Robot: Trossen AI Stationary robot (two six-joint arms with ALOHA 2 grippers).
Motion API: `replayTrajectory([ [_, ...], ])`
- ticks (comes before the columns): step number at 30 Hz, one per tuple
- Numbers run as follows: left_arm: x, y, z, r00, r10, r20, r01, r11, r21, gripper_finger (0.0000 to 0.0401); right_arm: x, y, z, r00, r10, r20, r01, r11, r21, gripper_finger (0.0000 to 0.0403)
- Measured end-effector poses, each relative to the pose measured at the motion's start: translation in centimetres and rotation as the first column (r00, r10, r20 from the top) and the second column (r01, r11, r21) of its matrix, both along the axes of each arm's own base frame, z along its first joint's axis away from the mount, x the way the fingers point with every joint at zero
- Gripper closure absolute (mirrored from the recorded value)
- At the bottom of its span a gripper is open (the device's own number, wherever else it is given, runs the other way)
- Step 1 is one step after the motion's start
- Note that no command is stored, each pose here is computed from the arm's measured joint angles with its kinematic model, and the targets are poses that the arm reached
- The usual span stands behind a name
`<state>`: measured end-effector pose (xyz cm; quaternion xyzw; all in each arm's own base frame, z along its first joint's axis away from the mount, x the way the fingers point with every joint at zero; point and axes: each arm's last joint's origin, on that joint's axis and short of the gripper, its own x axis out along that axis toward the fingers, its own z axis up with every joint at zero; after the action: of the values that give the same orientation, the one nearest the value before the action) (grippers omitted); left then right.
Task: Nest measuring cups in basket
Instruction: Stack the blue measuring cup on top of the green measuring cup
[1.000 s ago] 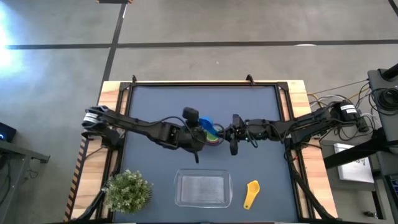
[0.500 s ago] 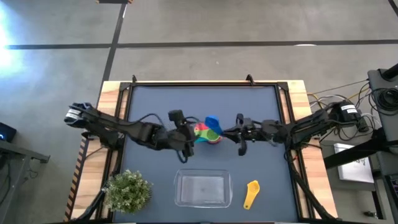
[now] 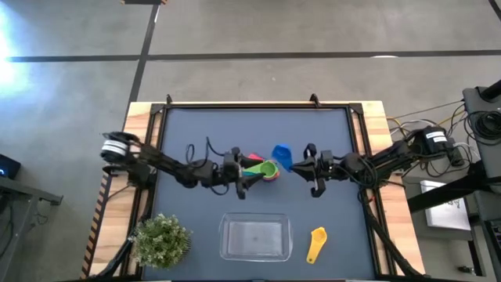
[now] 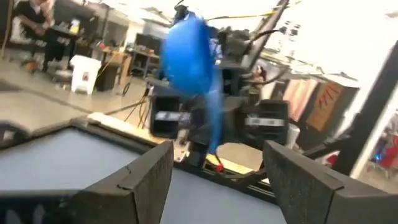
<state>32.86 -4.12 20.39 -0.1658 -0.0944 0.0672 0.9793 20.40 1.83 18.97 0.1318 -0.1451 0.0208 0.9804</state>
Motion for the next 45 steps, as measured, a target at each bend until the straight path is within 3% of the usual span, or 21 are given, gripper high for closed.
replayTrajectory([
  [5, 2.9, -0.3, -0.9, 0.998, -0.058, 0.008, 0.058, 0.998, 0.014, 0.0170, 1.6, 0.3, -0.4, 0.999, -0.002, -0.038, 0.001, 1.000, -0.025, 0.0394],
  [13, 5.7, -0.3, 0.2, 0.999, -0.032, 0.027, 0.030, 0.997, 0.075, 0.0177, 3.9, 0.5, -1.7, 0.995, -0.002, -0.099, -0.001, 1.000, -0.029, 0.0394],
  [17, 5.5, -0.3, 0.1, 1.000, -0.029, -0.001, 0.029, 0.996, 0.080, 0.0230, 3.7, 0.5, -1.8, 0.995, 0.000, -0.097, -0.002, 1.000, -0.026, 0.0394],
  [24, 5.4, -0.2, -0.7, 0.997, -0.025, -0.076, 0.032, 0.995, 0.090, 0.0387, 2.9, 0.4, -1.6, 0.996, 0.005, -0.090, -0.008, 1.000, -0.024, 0.0394],
  [31, 5.0, -0.1, -0.2, 0.984, -0.024, -0.175, 0.042, 0.994, 0.102, 0.0400, 2.6, 0.4, -1.7, 0.990, -0.002, -0.142, -0.002, 1.000, -0.028, 0.0380],
  [36, 3.1, 0.4, 1.8, 0.929, -0.016, -0.369, 0.057, 0.994, 0.099, 0.0401, 2.0, 0.1, -1.4, 0.969, -0.122, -0.214, 0.105, 0.990, -0.088, 0.0331],
  [40, 1.3, 1.0, 3.2, 0.883, -0.016, -0.469, 0.047, 0.997, 0.056, 0.0401, 1.4, 0.0, -0.6, 0.963, -0.146, -0.225, 0.118, 0.984, -0.131, 0.0288],
  [43, 0.4, 1.4, 3.8, 0.844, -0.182, -0.505, 0.195, 0.980, -0.027, 0.0401, 0.9, -0.1, -0.2, 0.958, -0.151, -0.244, 0.115, 0.981, -0.153, 0.0262],
  [45, 0.2, 1.6, 3.7, 0.781, -0.347, -0.519, 0.334, 0.934, -0.122, 0.0401, 0.6, -0.1, 0.1, 0.956, -0.153, -0.248, 0.115, 0.980, -0.161, 0.0249],
])
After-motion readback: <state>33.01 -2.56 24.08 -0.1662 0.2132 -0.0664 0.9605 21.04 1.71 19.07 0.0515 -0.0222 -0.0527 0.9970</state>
